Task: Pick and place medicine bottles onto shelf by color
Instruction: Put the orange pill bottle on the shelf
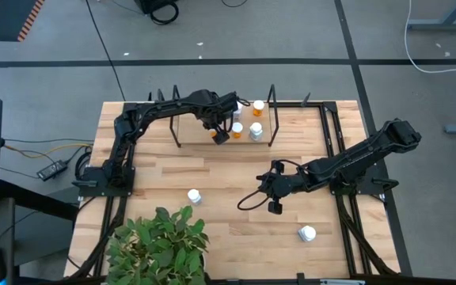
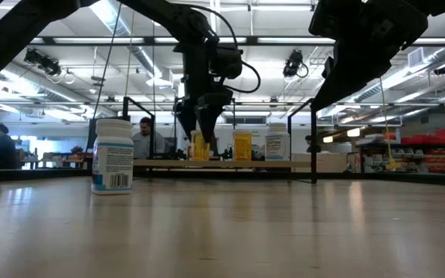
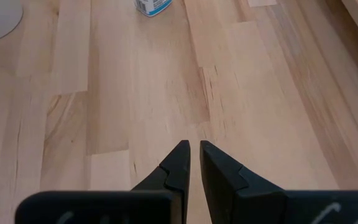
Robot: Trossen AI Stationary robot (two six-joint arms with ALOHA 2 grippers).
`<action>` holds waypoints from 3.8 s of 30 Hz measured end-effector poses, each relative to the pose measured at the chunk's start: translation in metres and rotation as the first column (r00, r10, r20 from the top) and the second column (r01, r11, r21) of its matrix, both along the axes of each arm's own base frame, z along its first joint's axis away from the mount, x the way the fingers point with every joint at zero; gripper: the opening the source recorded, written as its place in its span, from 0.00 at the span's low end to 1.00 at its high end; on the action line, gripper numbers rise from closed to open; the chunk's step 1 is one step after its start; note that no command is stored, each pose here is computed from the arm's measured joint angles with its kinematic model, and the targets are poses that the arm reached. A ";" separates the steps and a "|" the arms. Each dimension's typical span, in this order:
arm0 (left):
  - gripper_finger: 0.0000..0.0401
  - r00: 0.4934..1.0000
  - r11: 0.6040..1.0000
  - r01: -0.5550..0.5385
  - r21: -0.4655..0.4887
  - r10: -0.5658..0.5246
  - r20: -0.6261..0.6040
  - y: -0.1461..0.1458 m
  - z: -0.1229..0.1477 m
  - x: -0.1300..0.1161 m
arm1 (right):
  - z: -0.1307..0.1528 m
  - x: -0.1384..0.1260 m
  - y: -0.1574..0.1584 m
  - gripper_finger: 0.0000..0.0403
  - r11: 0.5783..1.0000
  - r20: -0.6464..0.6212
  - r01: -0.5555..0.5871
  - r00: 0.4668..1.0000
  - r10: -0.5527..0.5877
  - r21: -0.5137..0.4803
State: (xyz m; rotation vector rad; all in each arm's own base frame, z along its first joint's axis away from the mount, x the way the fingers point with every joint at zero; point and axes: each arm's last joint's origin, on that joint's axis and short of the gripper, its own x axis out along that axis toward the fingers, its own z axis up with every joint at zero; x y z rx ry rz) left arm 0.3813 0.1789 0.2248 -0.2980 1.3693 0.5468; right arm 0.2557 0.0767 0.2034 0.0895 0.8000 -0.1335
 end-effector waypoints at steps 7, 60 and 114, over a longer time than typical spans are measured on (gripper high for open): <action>0.97 1.000 0.997 0.016 0.082 -0.015 -0.008 -0.009 0.001 0.007 | 0.000 0.000 0.000 0.11 1.000 -0.001 -0.006 1.000 0.006 -0.006; 0.02 0.986 0.695 -0.132 0.707 0.168 0.019 -0.150 -0.050 0.005 | 0.000 -0.004 0.012 0.11 1.000 0.011 -0.020 1.000 0.020 -0.019; 0.01 0.995 0.870 -0.099 0.483 0.098 0.028 -0.049 -0.048 0.012 | 0.000 -0.004 0.012 0.11 0.999 0.017 -0.002 1.000 0.002 -0.034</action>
